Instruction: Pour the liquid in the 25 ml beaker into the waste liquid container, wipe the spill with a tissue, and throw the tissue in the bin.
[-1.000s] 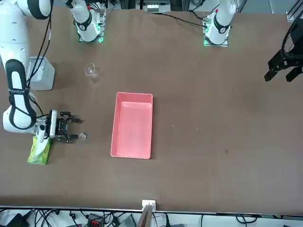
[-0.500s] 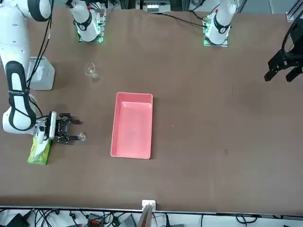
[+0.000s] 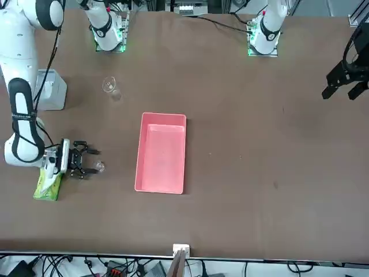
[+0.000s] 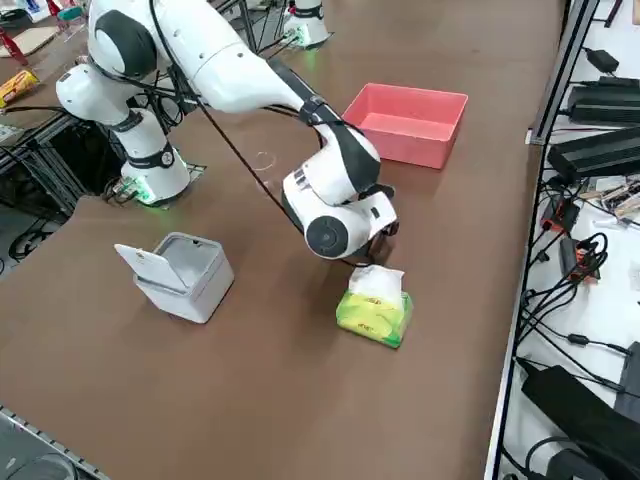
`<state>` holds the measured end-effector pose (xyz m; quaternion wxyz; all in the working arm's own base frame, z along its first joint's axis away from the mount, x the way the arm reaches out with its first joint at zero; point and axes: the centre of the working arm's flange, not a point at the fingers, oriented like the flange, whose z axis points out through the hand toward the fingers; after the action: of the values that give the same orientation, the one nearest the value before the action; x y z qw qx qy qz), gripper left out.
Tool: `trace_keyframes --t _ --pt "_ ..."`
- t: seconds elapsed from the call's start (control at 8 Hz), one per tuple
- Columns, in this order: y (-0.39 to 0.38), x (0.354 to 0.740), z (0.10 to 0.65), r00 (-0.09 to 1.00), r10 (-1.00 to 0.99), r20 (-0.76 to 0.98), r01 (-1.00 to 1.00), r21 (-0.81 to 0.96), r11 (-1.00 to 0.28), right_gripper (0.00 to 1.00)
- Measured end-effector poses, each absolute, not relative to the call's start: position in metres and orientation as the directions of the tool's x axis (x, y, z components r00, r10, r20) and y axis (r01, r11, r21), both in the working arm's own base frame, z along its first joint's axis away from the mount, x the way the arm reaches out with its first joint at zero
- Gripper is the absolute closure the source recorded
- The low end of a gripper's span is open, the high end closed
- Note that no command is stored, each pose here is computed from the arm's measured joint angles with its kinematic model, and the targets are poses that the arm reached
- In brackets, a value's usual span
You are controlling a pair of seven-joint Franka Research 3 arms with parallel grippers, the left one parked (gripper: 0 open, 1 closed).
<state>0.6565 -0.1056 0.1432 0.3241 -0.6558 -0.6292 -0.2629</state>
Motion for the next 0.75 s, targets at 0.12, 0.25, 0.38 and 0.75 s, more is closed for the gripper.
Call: trace_keyframes --t 0.12,0.25,0.38,0.75 --pt "-0.1050 0.6566 0.1426 0.070 0.654 0.753 0.996 -0.095 0.002 0.00" --pt "-0.1044 0.6570 0.1427 0.069 0.654 0.754 0.996 -0.094 0.003 0.00" --pt "-0.1038 0.6574 0.1431 0.068 0.653 0.754 0.996 -0.093 0.004 0.00" --pt "-0.1030 0.6604 0.1450 0.064 0.649 0.758 0.996 -0.085 0.001 0.00"
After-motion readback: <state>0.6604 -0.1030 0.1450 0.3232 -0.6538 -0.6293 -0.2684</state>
